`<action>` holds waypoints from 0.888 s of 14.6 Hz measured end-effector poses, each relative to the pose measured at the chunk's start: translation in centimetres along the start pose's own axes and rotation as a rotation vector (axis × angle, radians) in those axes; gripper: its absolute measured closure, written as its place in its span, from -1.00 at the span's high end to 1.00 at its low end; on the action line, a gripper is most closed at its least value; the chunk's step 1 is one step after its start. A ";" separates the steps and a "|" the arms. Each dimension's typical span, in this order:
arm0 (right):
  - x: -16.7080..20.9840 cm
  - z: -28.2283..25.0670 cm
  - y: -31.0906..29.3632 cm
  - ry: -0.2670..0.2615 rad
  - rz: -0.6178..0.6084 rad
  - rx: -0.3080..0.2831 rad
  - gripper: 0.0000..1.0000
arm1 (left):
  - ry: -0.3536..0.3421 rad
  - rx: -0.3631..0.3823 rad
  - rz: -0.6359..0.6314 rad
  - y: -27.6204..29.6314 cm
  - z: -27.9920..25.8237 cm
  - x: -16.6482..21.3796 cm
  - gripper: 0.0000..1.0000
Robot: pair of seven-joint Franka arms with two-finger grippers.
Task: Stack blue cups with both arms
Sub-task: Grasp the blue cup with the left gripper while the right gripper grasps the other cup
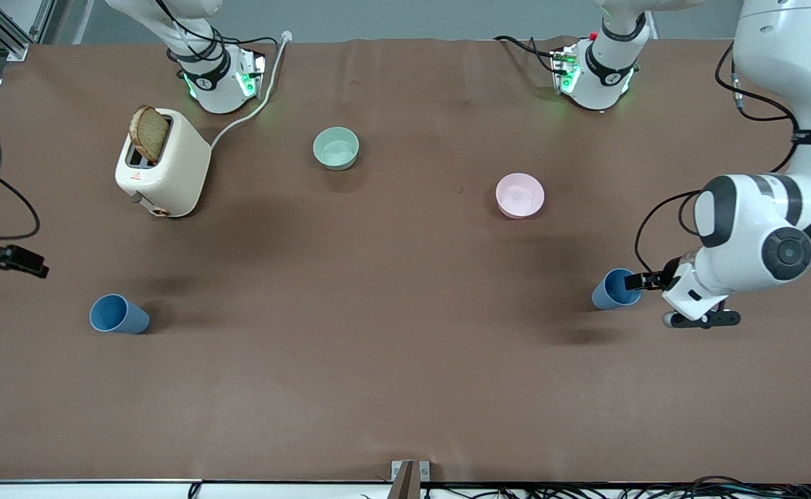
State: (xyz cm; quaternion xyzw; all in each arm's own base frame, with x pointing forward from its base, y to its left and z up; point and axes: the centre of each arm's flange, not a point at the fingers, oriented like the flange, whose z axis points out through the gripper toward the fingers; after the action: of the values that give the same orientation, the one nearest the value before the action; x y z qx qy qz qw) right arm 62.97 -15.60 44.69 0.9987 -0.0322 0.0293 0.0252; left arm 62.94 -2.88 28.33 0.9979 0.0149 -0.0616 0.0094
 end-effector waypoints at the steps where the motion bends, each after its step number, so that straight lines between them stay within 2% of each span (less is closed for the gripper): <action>1: 0.7 1.9 0.0 0.010 -0.002 -0.007 0.97 | 0.003 0.000 0.002 0.1 1.1 -0.4 1.00; 4: 2.3 8.0 0.2 0.030 -0.005 -0.027 0.96 | -0.007 0.000 0.004 0.1 2.6 -0.8 0.93; 6: 2.8 11.6 0.0 0.030 -0.009 -0.034 0.96 | -0.011 0.000 0.006 0.2 2.8 -0.8 0.55; 9: 3.0 14.3 -0.1 0.021 -0.008 -0.033 0.96 | -0.009 0.000 0.007 0.2 3.2 -0.6 -0.01; 10: 3.0 14.6 -0.1 0.017 -0.007 -0.032 0.96 | -0.008 0.000 0.007 0.2 3.3 -0.5 -0.01; 11: 2.9 14.8 0.0 0.016 -0.005 -0.031 0.96 | -0.006 -0.001 0.007 0.2 3.2 -0.4 -0.13; 13: 3.0 15.3 0.1 0.017 -0.001 -0.029 0.96 | -0.002 -0.001 0.008 0.3 3.1 -0.3 -0.52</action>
State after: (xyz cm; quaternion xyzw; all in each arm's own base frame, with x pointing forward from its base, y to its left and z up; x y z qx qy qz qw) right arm 66.78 -16.66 29.64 0.9980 -0.0320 0.0373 0.0401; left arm 62.30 -3.26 25.34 0.9979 0.0111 -0.0626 0.0101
